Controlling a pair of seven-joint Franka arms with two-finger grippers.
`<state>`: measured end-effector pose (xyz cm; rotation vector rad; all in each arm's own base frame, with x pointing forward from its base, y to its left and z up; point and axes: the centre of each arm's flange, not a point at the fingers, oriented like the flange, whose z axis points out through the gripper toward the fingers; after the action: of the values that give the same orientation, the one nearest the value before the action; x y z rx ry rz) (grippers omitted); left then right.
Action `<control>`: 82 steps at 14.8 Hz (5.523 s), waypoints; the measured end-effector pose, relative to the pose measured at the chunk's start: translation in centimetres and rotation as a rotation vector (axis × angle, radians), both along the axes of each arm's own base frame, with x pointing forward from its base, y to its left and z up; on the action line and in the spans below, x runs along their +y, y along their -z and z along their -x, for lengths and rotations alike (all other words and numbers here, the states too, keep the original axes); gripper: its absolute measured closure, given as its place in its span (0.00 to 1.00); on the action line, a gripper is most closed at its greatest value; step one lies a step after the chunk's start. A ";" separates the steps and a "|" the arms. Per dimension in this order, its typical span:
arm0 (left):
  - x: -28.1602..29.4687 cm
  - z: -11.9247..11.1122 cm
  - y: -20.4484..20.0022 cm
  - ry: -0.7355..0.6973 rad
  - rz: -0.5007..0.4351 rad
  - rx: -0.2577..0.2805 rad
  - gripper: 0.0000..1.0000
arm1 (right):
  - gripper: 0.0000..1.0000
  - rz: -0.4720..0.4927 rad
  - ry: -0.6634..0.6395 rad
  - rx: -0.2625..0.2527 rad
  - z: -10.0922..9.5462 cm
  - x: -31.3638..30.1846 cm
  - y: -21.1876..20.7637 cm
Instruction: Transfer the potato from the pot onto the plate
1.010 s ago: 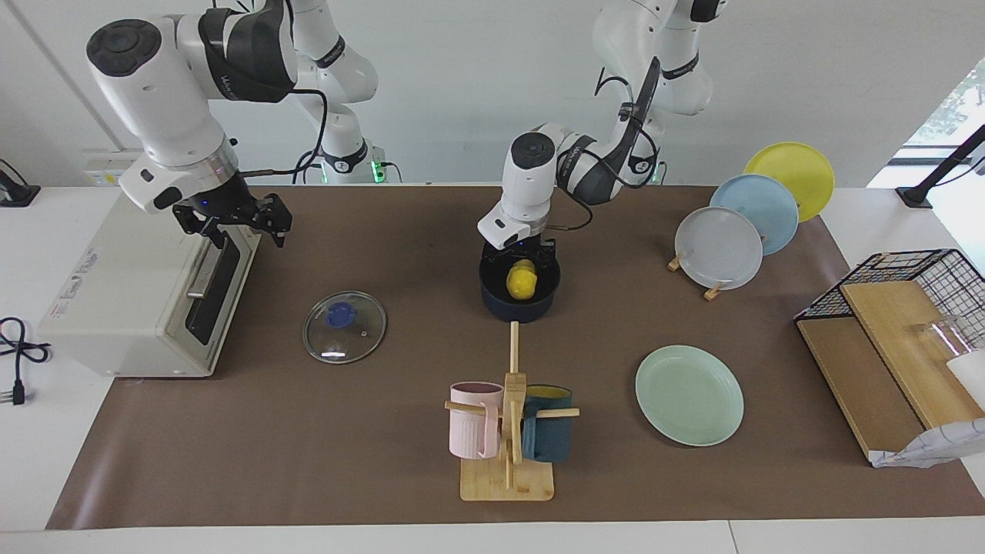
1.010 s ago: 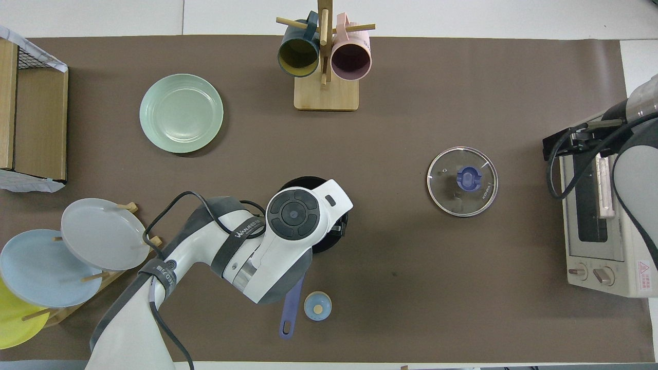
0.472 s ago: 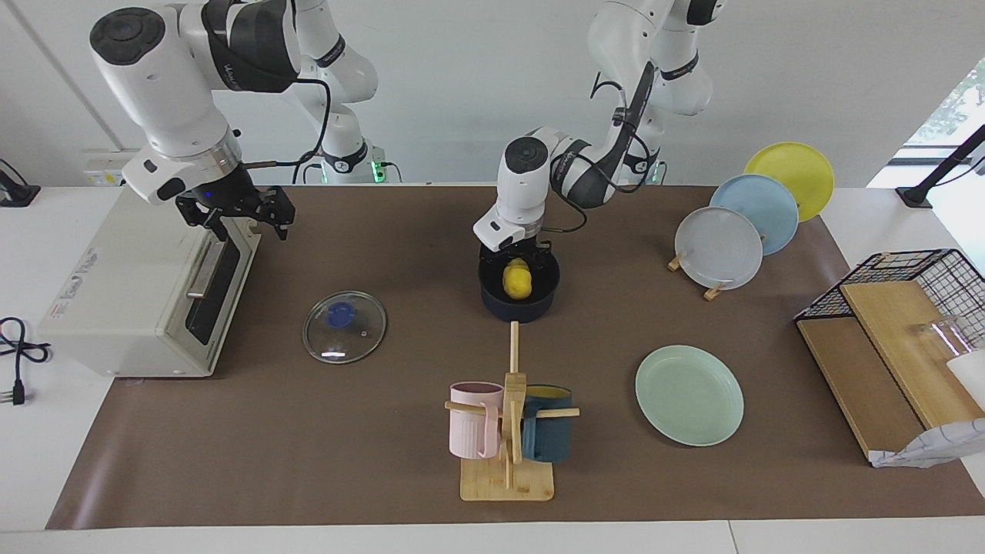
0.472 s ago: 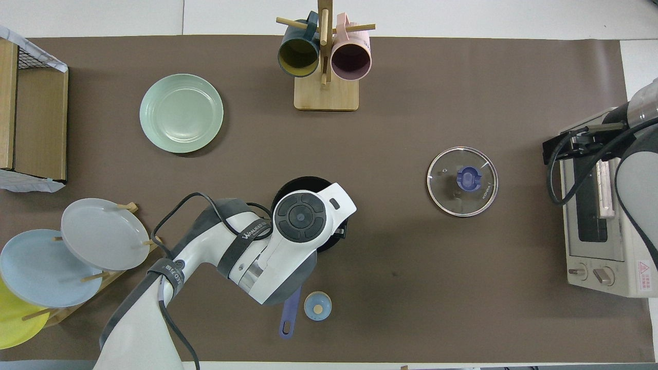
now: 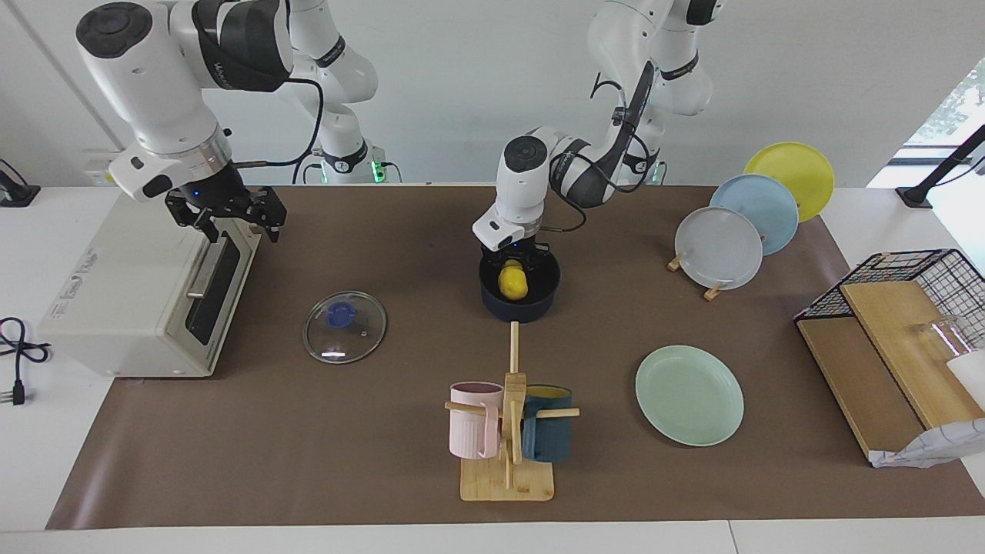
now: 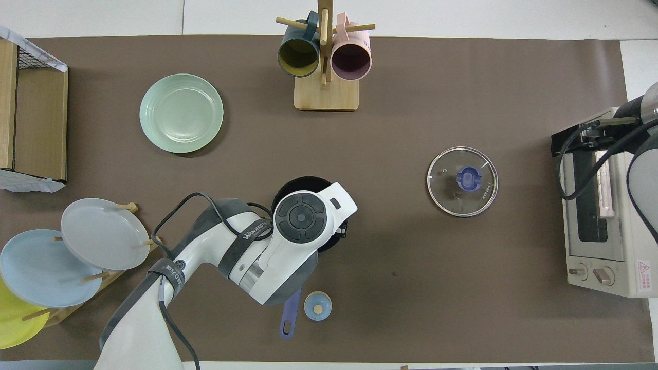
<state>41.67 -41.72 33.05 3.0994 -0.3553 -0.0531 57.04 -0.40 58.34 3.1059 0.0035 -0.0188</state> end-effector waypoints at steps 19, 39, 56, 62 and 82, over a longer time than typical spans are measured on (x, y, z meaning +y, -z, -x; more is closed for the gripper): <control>12.9 -12.7 -19.8 -0.147 0.054 -0.100 0.42 | 0.00 -0.009 0.053 0.003 0.2 -2.7 -0.1; 32.1 -25.2 -0.4 -0.161 0.083 -0.202 0.42 | 0.00 -0.009 0.053 0.003 0.2 -2.6 -0.1; 36.3 -20.6 -23.1 -0.172 0.051 -0.142 0.00 | 0.00 -0.009 0.052 0.003 0.2 -2.6 -0.2; 37.6 -12.6 -31.2 -0.173 0.031 -0.039 0.00 | 0.00 -0.009 0.052 0.003 0.2 -2.6 -0.2; 37.5 -10.6 -30.7 -0.175 -0.023 0.049 0.00 | 0.00 -0.009 0.052 0.003 0.2 -2.6 -0.2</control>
<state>52.31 -4.20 63.76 3.1303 -0.0813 -0.1306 56.81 -3.03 58.51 3.1146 -0.0781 -0.0242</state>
